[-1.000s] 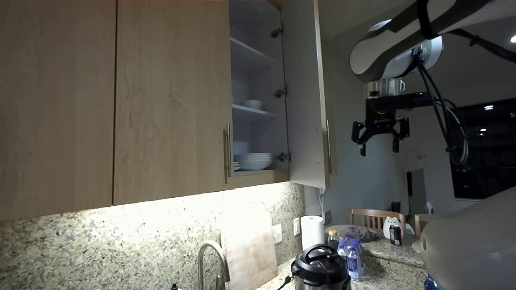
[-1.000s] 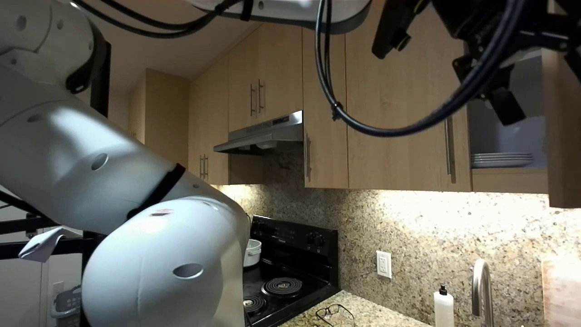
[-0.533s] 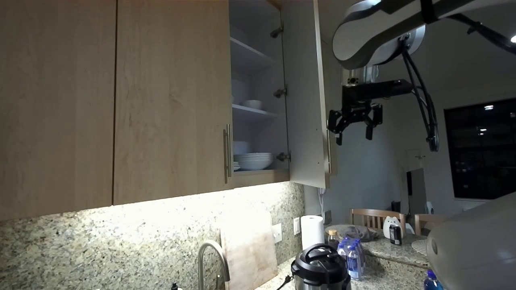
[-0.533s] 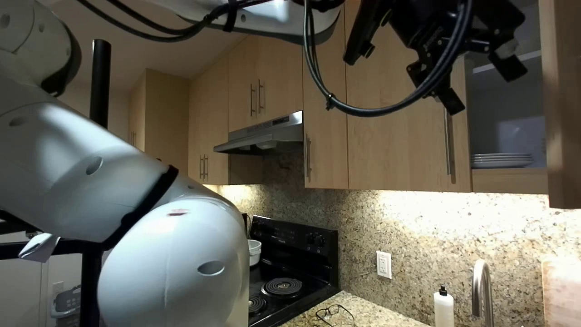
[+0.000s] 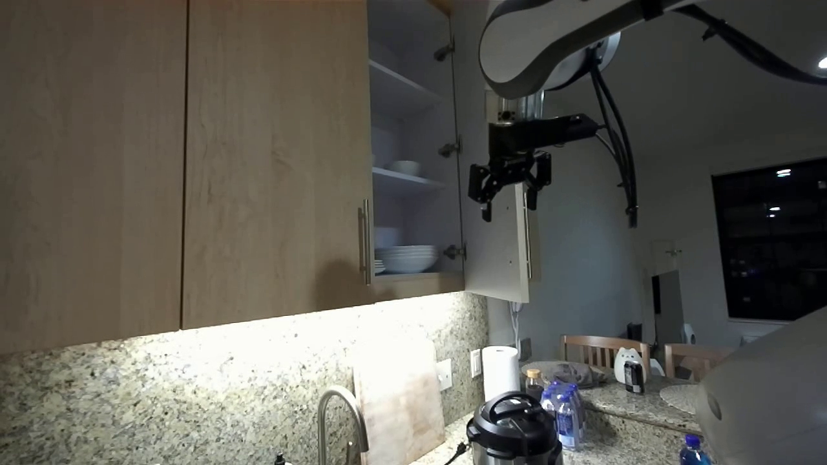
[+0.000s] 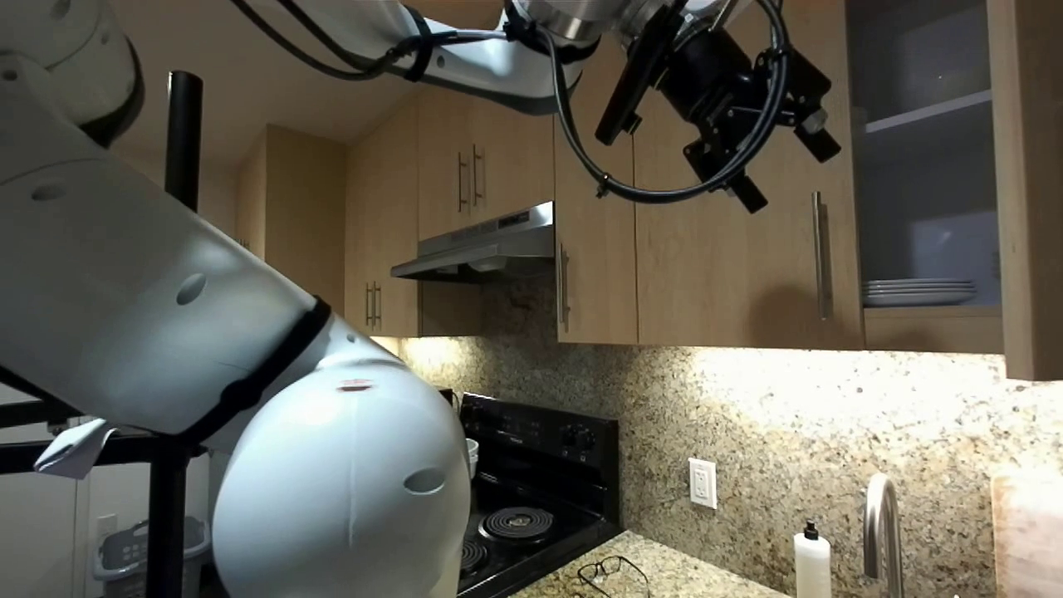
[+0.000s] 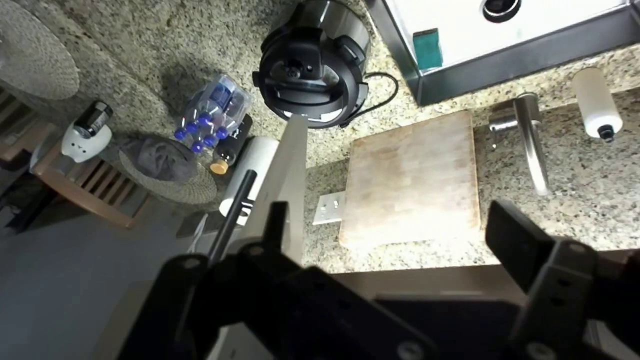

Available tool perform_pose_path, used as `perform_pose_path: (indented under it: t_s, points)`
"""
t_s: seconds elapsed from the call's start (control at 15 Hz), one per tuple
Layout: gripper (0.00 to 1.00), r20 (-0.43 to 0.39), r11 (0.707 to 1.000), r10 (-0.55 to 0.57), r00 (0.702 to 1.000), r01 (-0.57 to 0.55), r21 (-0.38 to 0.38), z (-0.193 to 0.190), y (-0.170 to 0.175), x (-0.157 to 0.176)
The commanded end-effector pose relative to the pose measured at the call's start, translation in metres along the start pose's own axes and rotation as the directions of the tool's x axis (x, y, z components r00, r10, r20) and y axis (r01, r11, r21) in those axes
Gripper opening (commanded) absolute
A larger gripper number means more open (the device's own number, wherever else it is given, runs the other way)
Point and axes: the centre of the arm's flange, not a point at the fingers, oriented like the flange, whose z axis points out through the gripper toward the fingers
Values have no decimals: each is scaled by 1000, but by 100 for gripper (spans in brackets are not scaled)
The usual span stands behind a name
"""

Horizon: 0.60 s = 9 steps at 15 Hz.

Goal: Open the right door of the top cabinet

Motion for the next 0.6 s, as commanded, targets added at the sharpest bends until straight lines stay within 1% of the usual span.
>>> perform_pose_path:
  t_s: [0.0,0.27,0.53]
  points:
    - [100,-49,1000,1,999,-1,-8,9,-24,42]
    - [100,-108,1000,9,994,-6,23,27,-34,80]
    - [100,-140,999,32,990,-28,32,50,-35,121]
